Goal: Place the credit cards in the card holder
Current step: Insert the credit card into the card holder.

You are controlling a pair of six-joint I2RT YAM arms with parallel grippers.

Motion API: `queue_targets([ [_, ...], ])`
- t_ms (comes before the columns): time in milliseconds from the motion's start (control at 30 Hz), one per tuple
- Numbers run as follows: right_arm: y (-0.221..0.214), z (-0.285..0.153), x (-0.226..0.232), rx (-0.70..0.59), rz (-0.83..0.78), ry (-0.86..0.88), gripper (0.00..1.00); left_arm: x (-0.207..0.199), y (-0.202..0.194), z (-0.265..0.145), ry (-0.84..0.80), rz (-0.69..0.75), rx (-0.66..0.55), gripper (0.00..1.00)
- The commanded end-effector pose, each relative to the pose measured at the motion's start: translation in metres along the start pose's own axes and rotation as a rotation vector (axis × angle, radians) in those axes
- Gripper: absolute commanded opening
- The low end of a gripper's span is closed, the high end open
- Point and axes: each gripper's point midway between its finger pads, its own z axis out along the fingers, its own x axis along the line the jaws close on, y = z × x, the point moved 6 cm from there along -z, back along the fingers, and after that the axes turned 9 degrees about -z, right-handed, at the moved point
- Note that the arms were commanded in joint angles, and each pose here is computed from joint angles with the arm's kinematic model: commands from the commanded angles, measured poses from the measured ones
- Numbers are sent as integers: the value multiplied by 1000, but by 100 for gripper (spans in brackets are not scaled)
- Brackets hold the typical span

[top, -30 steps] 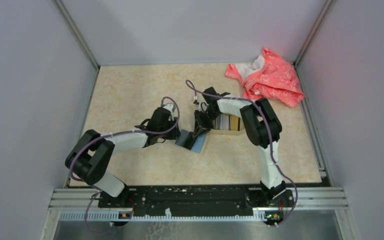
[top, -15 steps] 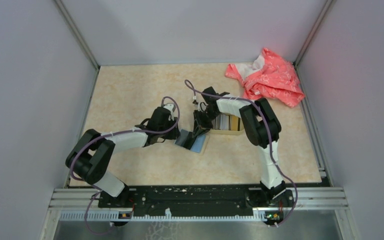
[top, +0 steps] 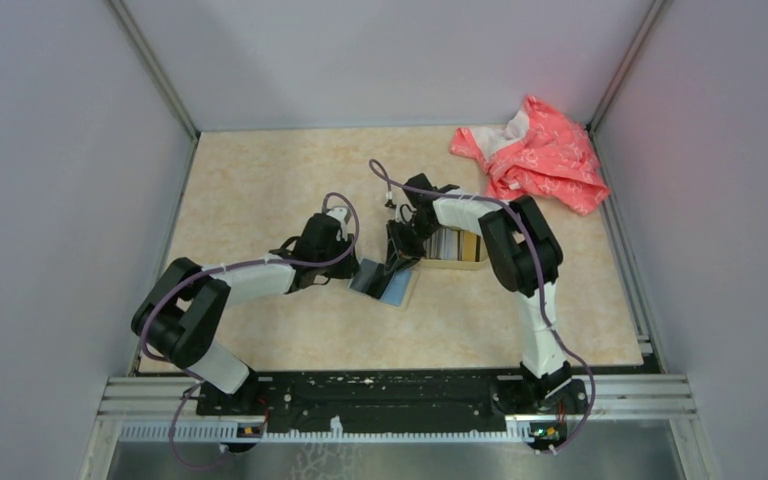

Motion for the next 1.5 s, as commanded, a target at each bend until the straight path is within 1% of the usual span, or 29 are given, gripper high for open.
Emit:
queue_targets([
  [0, -28, 43, -38, 122, 26, -146, 19, -8, -9, 4, -55, 2, 57, 37],
  [133, -26, 46, -39, 118, 20, -148, 19, -8, -8, 2, -63, 1, 50, 37],
  [267, -24, 45, -41, 111, 19, -154, 19, -17, 0, -11, -115, -3, 7, 39],
  [400, -22, 43, -43, 105, 25, -151, 19, -35, 3, -33, -232, -10, -5, 39],
  [533, -21, 42, -45, 100, 29, -147, 19, -62, -12, -47, -377, -23, 10, 38],
  [633, -21, 42, -45, 98, 29, -147, 19, -81, -23, -50, -425, -24, 12, 37],
  [800, -20, 42, -45, 96, 27, -147, 20, -94, -36, -35, -406, -25, 39, 32],
  [933, -19, 42, -45, 95, 27, -145, 20, -99, -43, -21, -330, -3, 41, 30],
  [1067, -19, 41, -43, 94, 25, -140, 20, -98, -46, -7, -253, 40, 33, 30],
  [1200, -19, 40, -43, 91, 21, -139, 21, -93, -40, 3, -181, 65, -8, 30],
  [1467, -19, 39, -43, 90, 18, -136, 23, -78, -36, 9, -41, 58, -55, 33],
])
